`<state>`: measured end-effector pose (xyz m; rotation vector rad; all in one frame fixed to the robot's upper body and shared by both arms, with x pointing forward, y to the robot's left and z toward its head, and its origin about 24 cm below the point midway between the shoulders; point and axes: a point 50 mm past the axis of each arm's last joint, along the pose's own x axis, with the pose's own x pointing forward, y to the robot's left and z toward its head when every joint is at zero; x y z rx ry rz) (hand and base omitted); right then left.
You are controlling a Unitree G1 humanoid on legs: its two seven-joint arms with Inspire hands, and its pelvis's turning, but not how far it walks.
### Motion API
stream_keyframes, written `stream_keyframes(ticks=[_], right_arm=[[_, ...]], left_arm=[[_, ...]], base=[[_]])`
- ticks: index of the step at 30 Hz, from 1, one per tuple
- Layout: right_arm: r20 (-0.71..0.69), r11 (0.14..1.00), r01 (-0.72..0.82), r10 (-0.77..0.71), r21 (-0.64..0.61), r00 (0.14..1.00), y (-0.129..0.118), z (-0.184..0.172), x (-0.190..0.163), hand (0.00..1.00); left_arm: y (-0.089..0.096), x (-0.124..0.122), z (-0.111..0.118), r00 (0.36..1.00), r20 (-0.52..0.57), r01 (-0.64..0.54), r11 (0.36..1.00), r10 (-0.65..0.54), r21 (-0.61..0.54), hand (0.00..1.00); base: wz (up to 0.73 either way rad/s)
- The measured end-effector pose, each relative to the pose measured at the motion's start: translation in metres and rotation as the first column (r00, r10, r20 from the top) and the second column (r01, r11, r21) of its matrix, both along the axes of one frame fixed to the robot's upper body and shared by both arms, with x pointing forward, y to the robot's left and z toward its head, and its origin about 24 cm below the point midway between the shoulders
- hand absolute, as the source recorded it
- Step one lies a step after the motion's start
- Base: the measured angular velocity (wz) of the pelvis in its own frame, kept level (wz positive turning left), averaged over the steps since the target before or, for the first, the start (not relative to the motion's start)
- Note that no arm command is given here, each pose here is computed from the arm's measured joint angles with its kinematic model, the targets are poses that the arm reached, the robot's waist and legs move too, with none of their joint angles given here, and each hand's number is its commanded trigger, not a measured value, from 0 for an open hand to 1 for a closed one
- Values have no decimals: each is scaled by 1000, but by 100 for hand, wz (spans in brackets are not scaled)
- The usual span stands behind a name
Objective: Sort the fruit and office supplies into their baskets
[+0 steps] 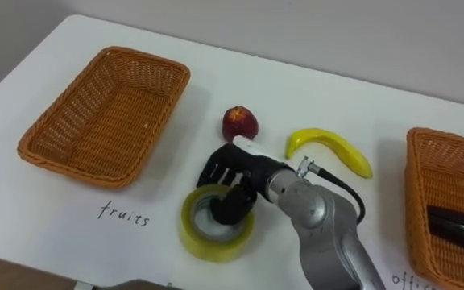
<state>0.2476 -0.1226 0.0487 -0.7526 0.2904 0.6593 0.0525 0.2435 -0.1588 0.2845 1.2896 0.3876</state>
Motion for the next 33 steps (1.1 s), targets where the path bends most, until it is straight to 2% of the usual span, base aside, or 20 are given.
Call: stream_keyframes(ticks=[3, 7, 9, 13, 17, 28, 33], right_arm=[[57, 998, 53, -55, 40, 997, -13, 12, 3, 100], [160, 970, 159, -188, 183, 969, -39, 31, 9, 100], [211, 958, 195, -239, 209, 948, -46, 37, 10, 100], [302, 927, 281, -350, 249, 887, -63, 52, 11, 100], [383, 875, 340, -462, 346, 800, -80, 68, 9, 100], [416, 726, 434, -672, 533, 613, -103, 82, 5, 100], [436, 684, 485, -726, 546, 533, -115, 79, 6, 100]], left_arm=[[0, -8, -1, 1000, -13, -12, 1000, 12, -2, 0], [2, -15, -2, 999, -16, -32, 999, 32, 0, 0], [2, -17, -2, 999, -13, -39, 999, 39, 0, 0], [6, -22, -1, 997, 1, -80, 997, 80, 5, 0], [7, -30, -1, 996, -5, -94, 996, 94, 9, 0], [5, -50, -2, 992, -48, -112, 993, 113, 28, 0], [7, -56, -2, 991, -63, -120, 992, 122, 34, 0]], base=[[-9], [-4], [-9], [-10], [-7], [0], [0]])
